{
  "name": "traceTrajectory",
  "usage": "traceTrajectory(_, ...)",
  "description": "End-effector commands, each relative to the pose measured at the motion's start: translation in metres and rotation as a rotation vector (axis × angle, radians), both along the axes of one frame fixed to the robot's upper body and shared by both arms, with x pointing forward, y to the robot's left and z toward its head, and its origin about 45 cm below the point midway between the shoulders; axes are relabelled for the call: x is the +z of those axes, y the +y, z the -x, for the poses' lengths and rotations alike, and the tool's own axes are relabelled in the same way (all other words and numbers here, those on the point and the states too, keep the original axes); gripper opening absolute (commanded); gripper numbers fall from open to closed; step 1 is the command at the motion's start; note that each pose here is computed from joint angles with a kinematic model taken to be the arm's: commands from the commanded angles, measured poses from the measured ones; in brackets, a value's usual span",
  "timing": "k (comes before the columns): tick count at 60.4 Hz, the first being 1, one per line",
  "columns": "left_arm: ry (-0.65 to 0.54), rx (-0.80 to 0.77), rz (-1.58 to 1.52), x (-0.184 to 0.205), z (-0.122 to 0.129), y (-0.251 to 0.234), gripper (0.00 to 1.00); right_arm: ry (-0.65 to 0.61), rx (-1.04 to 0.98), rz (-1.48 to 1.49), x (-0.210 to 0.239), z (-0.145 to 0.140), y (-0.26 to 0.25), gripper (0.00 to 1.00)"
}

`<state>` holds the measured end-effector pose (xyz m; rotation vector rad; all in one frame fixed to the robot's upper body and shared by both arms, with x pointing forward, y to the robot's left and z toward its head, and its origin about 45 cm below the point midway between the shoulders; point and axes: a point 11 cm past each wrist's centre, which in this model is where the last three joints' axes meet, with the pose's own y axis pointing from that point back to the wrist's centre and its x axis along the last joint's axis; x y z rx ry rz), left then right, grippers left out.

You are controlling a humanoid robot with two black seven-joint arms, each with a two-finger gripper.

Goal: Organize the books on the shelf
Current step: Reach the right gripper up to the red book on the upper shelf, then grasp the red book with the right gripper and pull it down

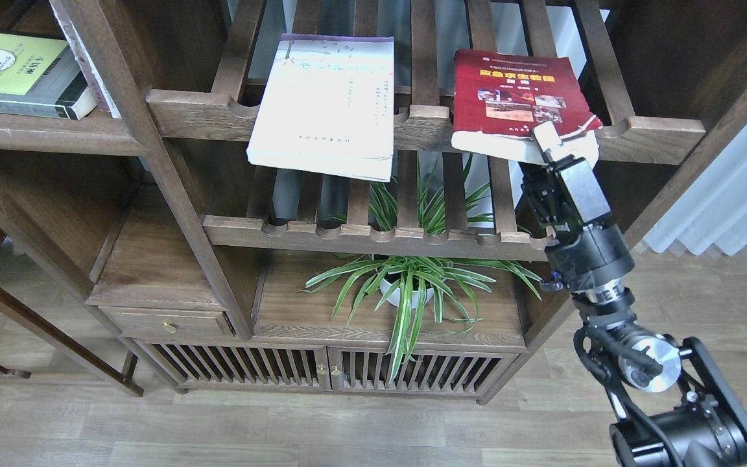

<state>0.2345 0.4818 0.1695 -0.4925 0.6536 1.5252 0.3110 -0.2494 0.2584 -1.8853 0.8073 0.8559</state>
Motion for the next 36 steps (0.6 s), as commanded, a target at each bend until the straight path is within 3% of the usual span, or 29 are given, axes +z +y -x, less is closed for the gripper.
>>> traceTrajectory(1, 0.000, 0.001, -0.001, 0.000, 0.000, 0.001, 1.00, -0.013, -0.001, 0.002, 0.004, -0.002, -0.001, 0.88)
traceTrajectory(6, -0.002, 0.001, -0.001, 0.001, 0.000, 0.001, 1.00, -0.011, -0.001, 0.005, 0.004, -0.002, -0.002, 0.84)
traceTrajectory(18, -0.002, 0.001, -0.001, 0.001, 0.000, 0.001, 1.00, 0.017, -0.018, 0.037, -0.005, -0.004, -0.012, 0.60)
traceTrajectory(29, -0.002, 0.001, -0.001, 0.001, 0.000, 0.001, 1.00, 0.040, -0.025, 0.087, -0.011, 0.000, -0.024, 0.45)
traceTrajectory(31, -0.002, 0.001, -0.001, 0.001, 0.000, 0.001, 1.00, 0.046, -0.028, 0.090, -0.013, 0.001, -0.026, 0.34)
traceTrajectory(35, -0.002, 0.001, -0.001, 0.001, 0.000, 0.001, 1.00, 0.048, -0.030, 0.090, -0.014, 0.001, -0.027, 0.24)
traceTrajectory(36, -0.001, 0.000, -0.003, 0.001, 0.000, 0.001, 1.00, 0.048, -0.032, 0.091, -0.014, 0.001, -0.027, 0.13)
